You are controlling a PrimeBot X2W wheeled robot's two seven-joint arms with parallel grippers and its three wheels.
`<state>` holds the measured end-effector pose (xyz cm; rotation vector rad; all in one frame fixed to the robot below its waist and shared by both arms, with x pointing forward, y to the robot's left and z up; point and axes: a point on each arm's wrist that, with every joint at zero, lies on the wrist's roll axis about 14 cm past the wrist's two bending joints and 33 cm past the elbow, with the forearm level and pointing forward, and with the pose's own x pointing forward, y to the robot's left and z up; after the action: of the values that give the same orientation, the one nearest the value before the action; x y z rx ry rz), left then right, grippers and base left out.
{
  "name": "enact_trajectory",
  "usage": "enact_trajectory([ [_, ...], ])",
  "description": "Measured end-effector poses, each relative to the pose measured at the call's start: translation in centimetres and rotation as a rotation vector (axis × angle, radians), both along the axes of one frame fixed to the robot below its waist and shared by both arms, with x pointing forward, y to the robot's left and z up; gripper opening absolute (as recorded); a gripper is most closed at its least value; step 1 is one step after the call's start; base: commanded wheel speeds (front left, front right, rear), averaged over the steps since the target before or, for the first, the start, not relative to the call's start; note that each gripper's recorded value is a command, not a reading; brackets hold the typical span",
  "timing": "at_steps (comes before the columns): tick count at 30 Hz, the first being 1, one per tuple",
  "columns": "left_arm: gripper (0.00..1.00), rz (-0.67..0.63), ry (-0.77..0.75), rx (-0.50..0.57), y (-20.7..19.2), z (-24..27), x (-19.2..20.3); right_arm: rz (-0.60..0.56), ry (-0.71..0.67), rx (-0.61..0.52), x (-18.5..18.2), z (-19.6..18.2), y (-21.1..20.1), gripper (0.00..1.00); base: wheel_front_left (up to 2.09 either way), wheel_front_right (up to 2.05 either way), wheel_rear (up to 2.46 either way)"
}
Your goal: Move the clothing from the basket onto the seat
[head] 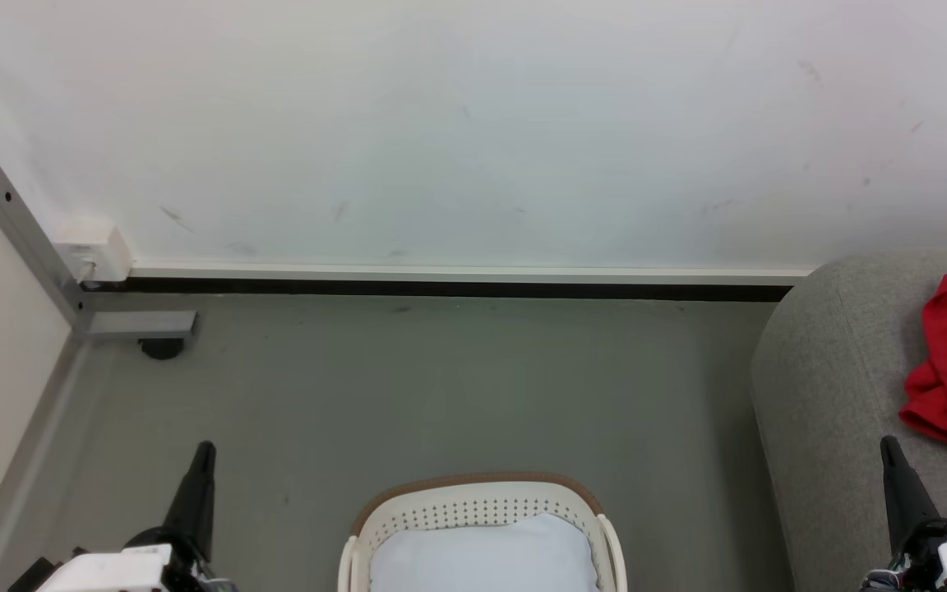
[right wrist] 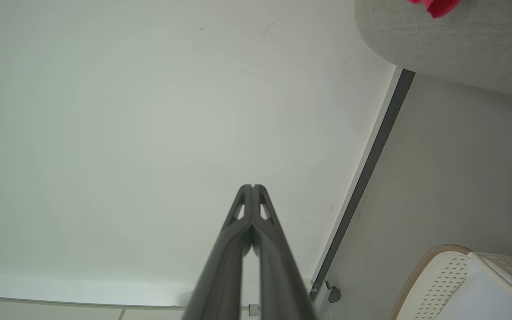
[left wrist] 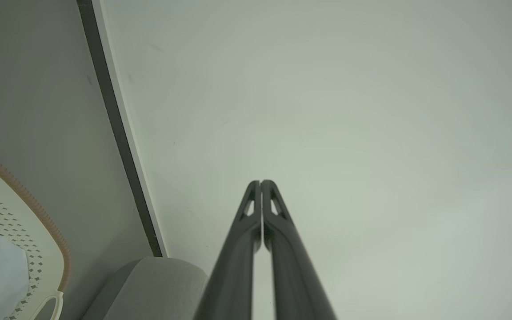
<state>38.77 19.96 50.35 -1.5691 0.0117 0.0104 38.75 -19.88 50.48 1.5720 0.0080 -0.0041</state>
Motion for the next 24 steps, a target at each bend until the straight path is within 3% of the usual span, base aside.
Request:
enact_trajectory([
  [24, 0.0, 0.0, -0.001, 0.0, 0.0, 0.02, 0.01, -0.002, -0.001, 0.004, -0.01, 0.01, -0.07, 0.0, 0.0, 0.0, 0.0],
])
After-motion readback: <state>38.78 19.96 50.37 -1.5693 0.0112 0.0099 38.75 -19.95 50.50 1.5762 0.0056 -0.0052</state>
